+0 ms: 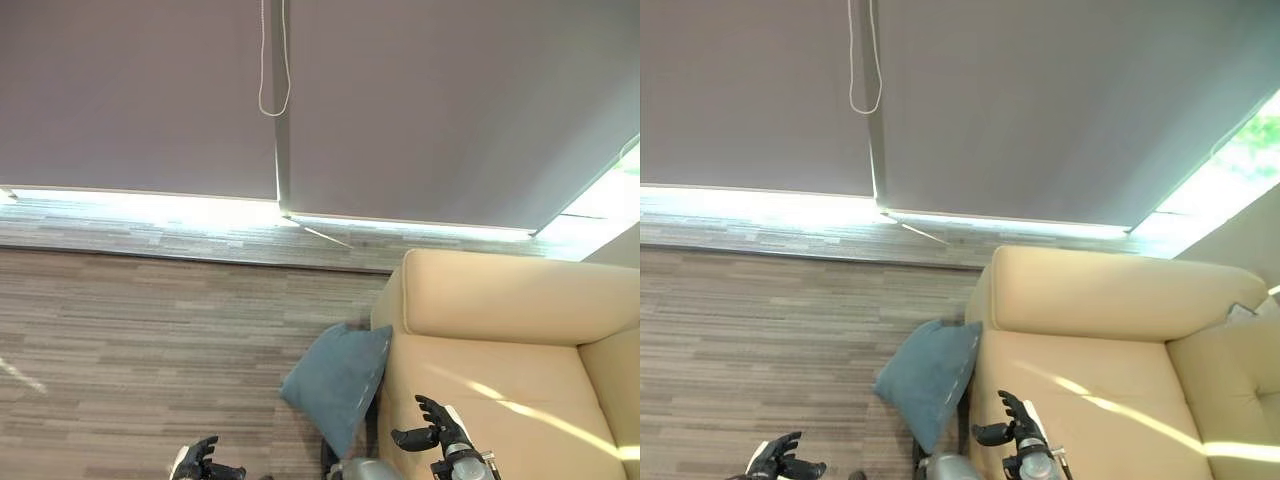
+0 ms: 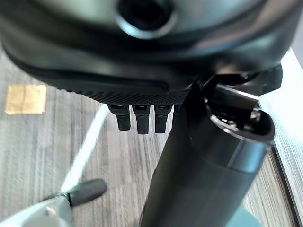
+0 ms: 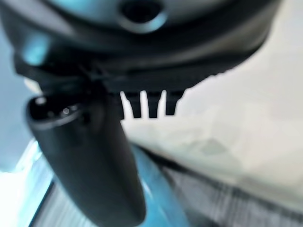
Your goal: Pick up all the scattered cushions and arrange them neatly on the sofa.
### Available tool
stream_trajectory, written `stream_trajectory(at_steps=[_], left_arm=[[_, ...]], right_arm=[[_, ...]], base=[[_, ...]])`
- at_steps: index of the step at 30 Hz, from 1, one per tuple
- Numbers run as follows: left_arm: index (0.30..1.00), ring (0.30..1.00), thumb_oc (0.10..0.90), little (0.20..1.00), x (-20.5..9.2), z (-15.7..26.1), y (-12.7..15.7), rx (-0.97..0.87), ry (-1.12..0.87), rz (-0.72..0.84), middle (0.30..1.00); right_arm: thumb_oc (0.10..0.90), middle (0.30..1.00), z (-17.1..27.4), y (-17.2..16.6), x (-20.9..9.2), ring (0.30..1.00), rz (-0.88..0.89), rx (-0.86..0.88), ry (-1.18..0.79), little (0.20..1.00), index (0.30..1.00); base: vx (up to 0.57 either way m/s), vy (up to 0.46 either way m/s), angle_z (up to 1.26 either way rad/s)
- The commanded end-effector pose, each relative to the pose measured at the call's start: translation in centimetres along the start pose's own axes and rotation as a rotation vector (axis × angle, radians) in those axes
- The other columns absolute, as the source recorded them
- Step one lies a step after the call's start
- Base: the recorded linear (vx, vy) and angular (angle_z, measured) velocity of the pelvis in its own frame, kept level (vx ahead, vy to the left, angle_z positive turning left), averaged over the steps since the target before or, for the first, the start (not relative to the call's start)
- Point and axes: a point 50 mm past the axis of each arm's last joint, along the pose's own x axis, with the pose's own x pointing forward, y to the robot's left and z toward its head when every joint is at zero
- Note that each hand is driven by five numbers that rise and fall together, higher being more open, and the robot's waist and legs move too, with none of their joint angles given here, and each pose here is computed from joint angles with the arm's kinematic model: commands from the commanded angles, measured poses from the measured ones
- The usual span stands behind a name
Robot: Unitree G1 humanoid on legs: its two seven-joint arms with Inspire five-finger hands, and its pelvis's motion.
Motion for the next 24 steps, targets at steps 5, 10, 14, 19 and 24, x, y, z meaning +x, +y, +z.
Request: stream_trajectory(at_steps=[5,10,14,19,24], left_arm=[[0.900,0.900,0.800,0.900,0.3,1.4,1.0,0.027,-0.060,0.033,0.900],[0.900,0.900,0.800,0.900,0.2,0.9,0.7,0.039,-0.047,0.020,0.900],[0.900,0.900,0.800,0.900,0.5,1.3,1.0,-0.158,-0.025,0.090,0.900],[0.900,0.900,0.800,0.900,0.3,0.5,1.1,-0.128,0.002,0.081,0.900],[0.900,0.900,0.800,0.900,0.3,0.3,1.3,-0.133,0.009,0.087,0.900]], right_arm=[[0.800,0.900,0.3,-1.9,0.2,0.900,-0.057,-0.011,-0.034,0.900,0.900],[0.800,0.900,-0.2,-1.9,0.0,0.900,-0.053,-0.018,-0.018,0.900,0.900],[0.800,0.900,-0.1,-2.8,0.4,0.900,-0.090,-0.012,0.016,0.900,0.900],[0.800,0.900,-0.6,-2.1,0.4,0.900,-0.056,-0.077,0.034,0.900,0.900],[0.800,0.900,-0.5,-2.1,0.3,0.900,-0.056,-0.093,0.026,0.900,0.900]], base=[[0.05,-0.002,-0.10],[0.01,-0.004,-0.07],[0.00,-0.003,0.04],[0.03,-0.013,0.08],[-0.03,-0.048,0.05]])
